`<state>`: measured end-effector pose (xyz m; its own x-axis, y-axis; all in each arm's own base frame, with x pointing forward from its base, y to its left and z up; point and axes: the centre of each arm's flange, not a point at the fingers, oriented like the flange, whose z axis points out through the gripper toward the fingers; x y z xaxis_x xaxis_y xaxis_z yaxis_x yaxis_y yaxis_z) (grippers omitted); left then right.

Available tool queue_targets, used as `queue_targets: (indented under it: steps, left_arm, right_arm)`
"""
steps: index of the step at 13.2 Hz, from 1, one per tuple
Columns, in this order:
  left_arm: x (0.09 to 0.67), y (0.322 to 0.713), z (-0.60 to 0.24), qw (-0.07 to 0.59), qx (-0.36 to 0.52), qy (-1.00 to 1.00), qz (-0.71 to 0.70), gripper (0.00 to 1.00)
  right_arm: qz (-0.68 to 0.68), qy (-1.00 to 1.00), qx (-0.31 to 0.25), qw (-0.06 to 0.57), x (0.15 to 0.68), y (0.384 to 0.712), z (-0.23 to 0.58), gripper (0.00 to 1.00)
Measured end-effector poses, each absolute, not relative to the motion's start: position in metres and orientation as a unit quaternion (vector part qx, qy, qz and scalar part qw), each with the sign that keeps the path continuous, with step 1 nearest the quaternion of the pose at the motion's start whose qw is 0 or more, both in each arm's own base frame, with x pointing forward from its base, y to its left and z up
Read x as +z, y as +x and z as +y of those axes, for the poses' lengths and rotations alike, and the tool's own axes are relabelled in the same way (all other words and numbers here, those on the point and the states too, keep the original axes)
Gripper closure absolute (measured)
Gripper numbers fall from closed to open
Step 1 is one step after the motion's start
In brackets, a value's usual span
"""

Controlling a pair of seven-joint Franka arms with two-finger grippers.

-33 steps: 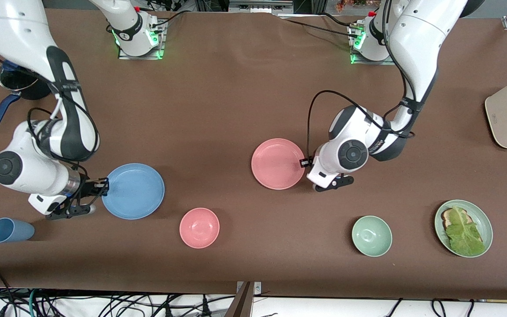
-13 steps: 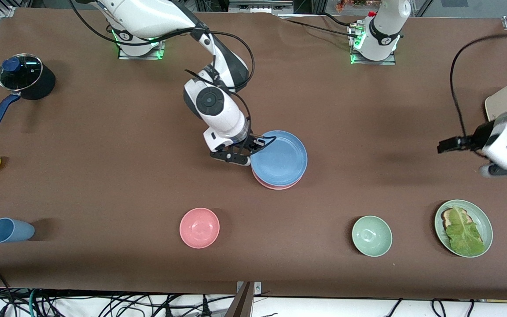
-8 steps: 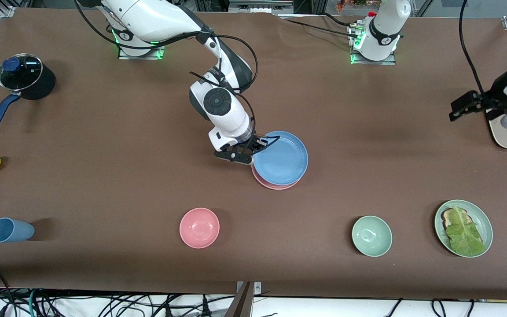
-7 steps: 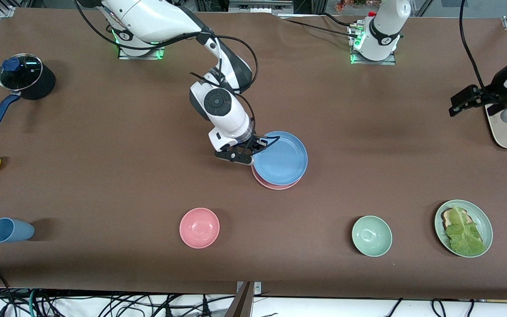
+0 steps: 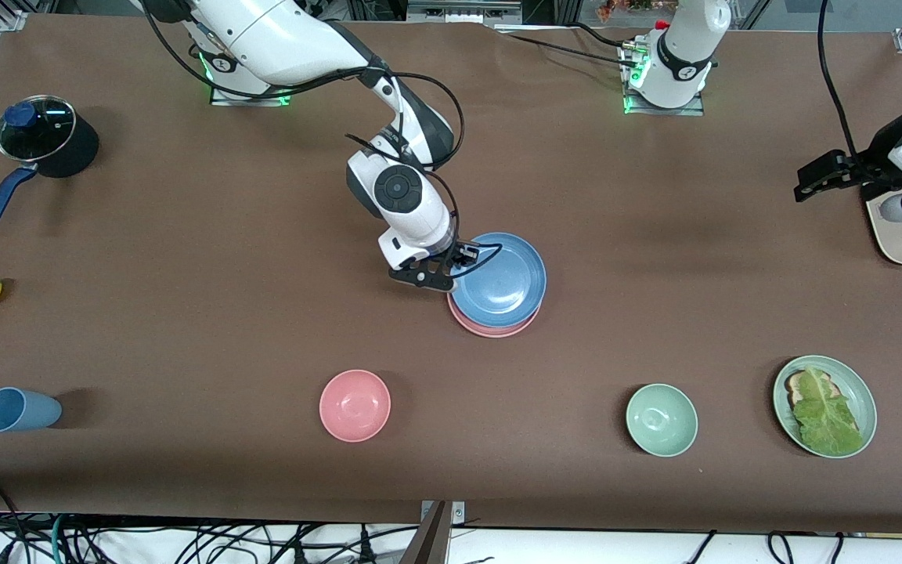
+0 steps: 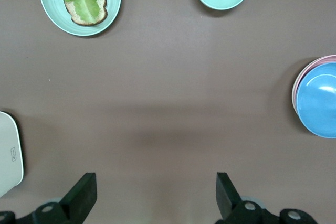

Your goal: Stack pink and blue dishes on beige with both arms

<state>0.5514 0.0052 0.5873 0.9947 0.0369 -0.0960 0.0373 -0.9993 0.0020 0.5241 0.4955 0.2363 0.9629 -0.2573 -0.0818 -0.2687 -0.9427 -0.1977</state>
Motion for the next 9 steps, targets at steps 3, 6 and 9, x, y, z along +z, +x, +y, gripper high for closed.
queue_targets:
  steps: [3,6,9]
  left_arm:
    - [0.593,0.553,0.006,0.002,-0.039,0.999,0.019,0.00]
    - [0.602,0.557,0.007,0.002,-0.020,1.000,0.020,0.00]
    - [0.603,0.557,0.007,0.002,-0.018,1.000,0.020,0.00]
  right_arm:
    - [0.143,-0.986,0.017,0.084,0.261,0.545,0.473,0.42]
    - [0.147,-0.987,-0.010,0.058,0.328,0.584,0.416,0.24]
    - [0.136,-0.990,-0.029,0.039,0.384,0.611,0.353,0.00]
